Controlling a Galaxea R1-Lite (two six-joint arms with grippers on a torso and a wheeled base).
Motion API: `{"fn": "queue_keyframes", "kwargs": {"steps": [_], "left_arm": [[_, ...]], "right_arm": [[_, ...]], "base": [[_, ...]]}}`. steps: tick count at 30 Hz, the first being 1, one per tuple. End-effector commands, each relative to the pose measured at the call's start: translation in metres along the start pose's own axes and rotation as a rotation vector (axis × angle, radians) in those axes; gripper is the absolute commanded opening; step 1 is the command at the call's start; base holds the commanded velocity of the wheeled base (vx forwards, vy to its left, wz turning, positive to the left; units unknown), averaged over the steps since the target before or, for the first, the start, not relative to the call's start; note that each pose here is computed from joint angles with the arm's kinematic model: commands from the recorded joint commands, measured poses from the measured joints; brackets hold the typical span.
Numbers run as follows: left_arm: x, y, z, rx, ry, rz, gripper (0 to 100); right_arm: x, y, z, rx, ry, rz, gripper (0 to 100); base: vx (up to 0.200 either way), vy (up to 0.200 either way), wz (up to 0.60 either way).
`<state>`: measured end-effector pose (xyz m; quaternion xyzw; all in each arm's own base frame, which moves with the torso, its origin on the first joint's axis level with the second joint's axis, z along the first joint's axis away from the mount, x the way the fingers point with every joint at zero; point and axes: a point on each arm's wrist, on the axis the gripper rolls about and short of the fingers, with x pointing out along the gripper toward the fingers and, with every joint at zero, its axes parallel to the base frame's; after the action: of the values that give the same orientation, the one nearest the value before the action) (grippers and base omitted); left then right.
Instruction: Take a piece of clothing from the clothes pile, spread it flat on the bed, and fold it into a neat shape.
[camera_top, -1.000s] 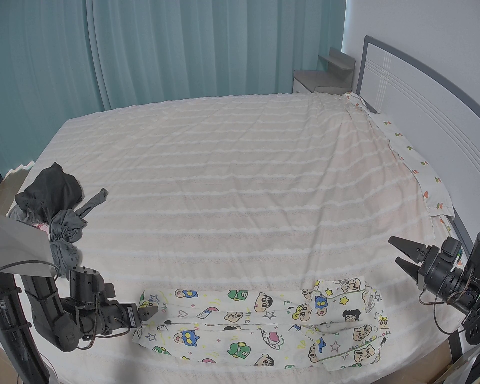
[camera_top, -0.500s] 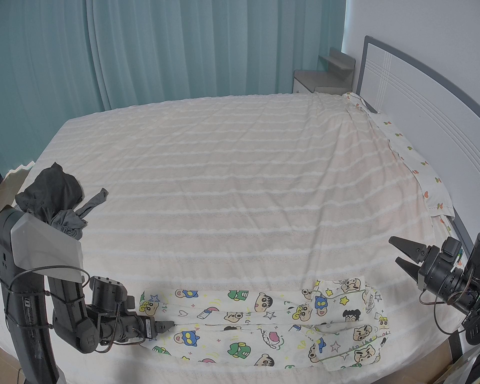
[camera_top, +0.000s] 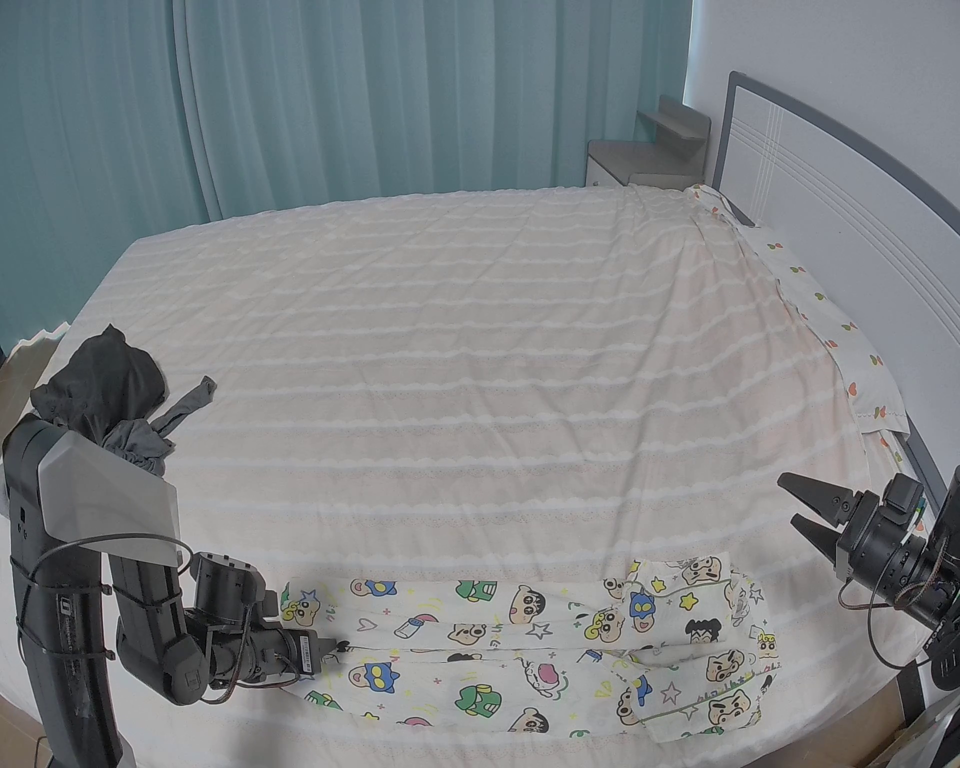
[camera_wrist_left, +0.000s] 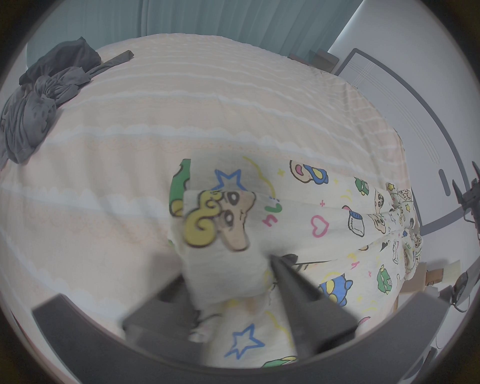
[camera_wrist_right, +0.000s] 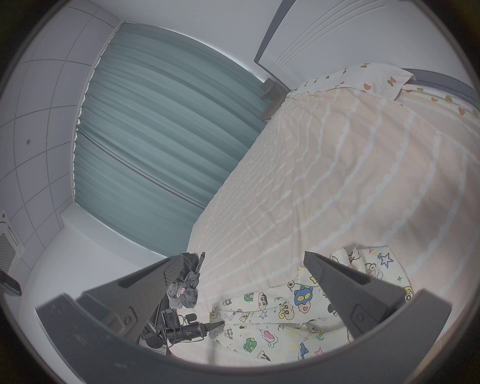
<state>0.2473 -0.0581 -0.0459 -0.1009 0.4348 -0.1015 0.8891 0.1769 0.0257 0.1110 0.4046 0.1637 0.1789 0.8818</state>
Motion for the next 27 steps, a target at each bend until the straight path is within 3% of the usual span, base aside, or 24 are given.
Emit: {"fn": "queue_keyframes", "kwargs": {"steps": [1, 16, 27], "left_arm": [[0.001, -0.001, 0.0, 0.002, 0.001, -0.003, 0], [-0.025, 0.003, 0.006, -0.021, -0.049, 0.005, 0], [-0.053, 0.029, 0.012, -0.114, -0.1, 0.008, 0]], "right_arm": [[-0.002, -0.002, -0.003, 0.007, 0.012, -0.013, 100], [-0.003, -0.002, -0.003, 0.006, 0.011, -0.012, 100], [-0.003, -0.002, -0.003, 0.007, 0.01, -0.01, 100]], "base": [[0.0, 0.0, 0.0], [0.0, 0.0, 0.0], [0.0, 0.0, 0.0]]}}
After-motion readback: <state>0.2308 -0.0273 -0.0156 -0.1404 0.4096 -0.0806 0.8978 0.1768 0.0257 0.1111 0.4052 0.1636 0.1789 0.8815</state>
